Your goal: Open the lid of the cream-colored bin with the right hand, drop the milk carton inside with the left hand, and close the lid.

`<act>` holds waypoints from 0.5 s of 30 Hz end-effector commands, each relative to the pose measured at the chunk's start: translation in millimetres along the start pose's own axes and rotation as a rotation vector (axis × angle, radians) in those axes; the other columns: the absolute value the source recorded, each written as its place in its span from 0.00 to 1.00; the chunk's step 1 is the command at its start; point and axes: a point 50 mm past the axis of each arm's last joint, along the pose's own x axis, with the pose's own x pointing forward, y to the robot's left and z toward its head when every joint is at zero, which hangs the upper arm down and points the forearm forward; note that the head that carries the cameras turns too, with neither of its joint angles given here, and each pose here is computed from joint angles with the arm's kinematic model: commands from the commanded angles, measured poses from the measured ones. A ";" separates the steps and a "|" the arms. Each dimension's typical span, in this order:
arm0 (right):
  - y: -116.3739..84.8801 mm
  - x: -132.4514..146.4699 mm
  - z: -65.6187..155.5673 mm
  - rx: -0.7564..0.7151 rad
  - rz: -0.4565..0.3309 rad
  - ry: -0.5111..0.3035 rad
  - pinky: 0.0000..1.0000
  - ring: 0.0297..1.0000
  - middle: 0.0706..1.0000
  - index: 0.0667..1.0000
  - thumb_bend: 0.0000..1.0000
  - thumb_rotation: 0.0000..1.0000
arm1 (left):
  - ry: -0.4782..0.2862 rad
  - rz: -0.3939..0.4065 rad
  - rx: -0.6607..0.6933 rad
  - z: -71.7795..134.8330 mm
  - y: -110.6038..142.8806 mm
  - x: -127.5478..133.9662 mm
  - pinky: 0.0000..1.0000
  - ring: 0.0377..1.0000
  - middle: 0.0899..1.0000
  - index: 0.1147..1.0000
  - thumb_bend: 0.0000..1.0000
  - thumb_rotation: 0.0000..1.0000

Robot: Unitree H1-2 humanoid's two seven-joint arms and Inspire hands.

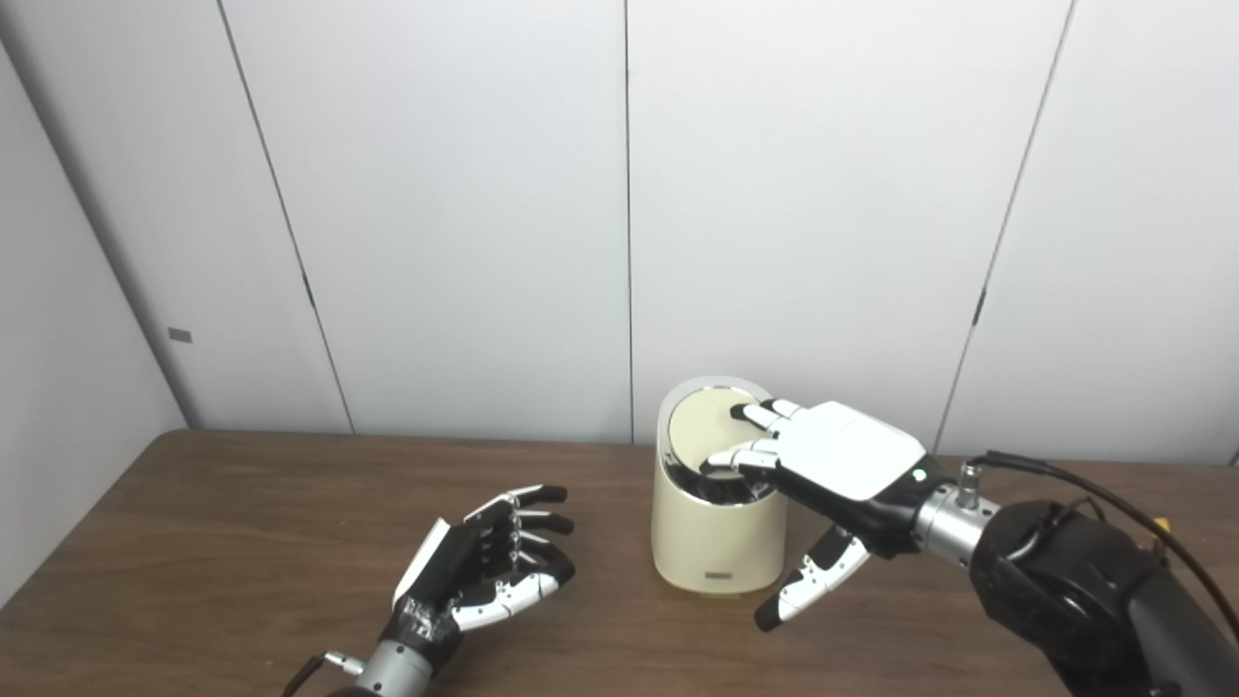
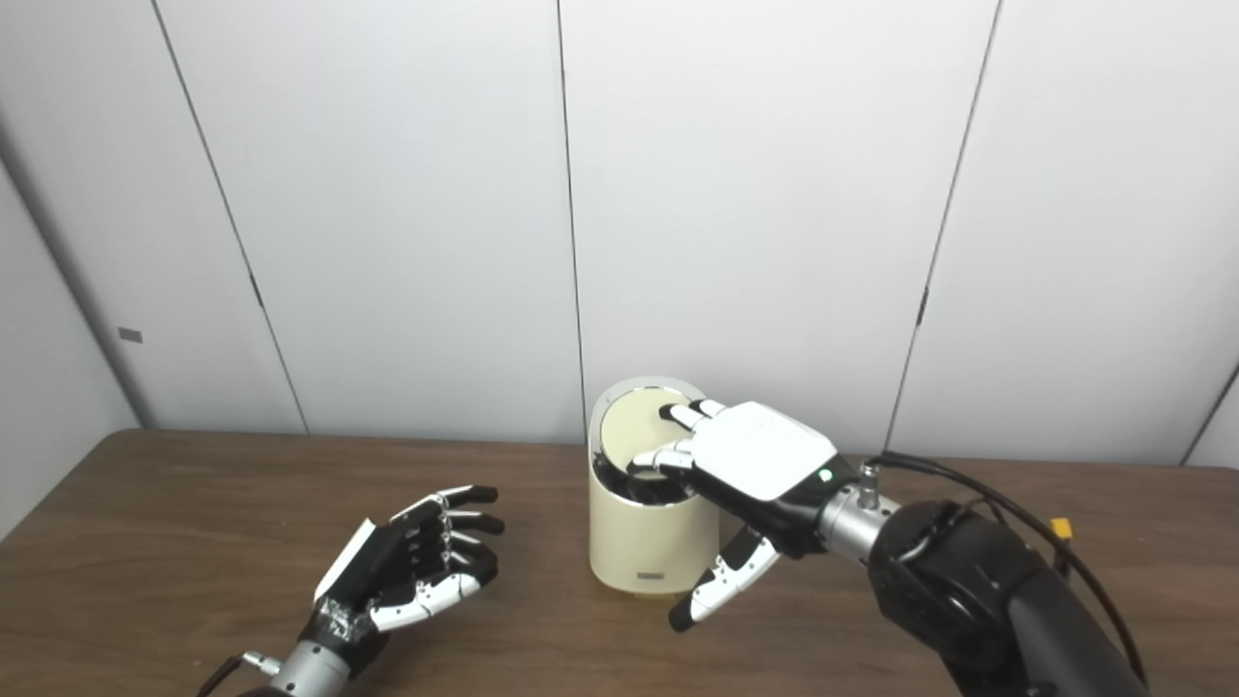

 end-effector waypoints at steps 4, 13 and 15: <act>-10.3 -6.3 -10.3 0.004 -0.128 -0.015 0.99 0.99 0.81 0.85 0.80 0.67 | -0.091 -0.007 0.021 18.4 8.1 11.4 0.47 0.57 0.66 0.79 0.60 0.17; 6.0 -18.3 -13.5 0.106 -0.179 0.041 0.97 1.00 0.96 0.99 0.86 0.51 | -0.098 -0.005 0.039 20.3 7.3 11.6 0.47 0.57 0.66 0.79 0.61 0.17; 12.1 -23.5 -17.5 0.159 -0.208 0.072 0.95 1.00 0.96 0.99 0.86 0.48 | -0.103 -0.003 0.042 20.7 7.7 11.5 0.47 0.57 0.66 0.79 0.61 0.18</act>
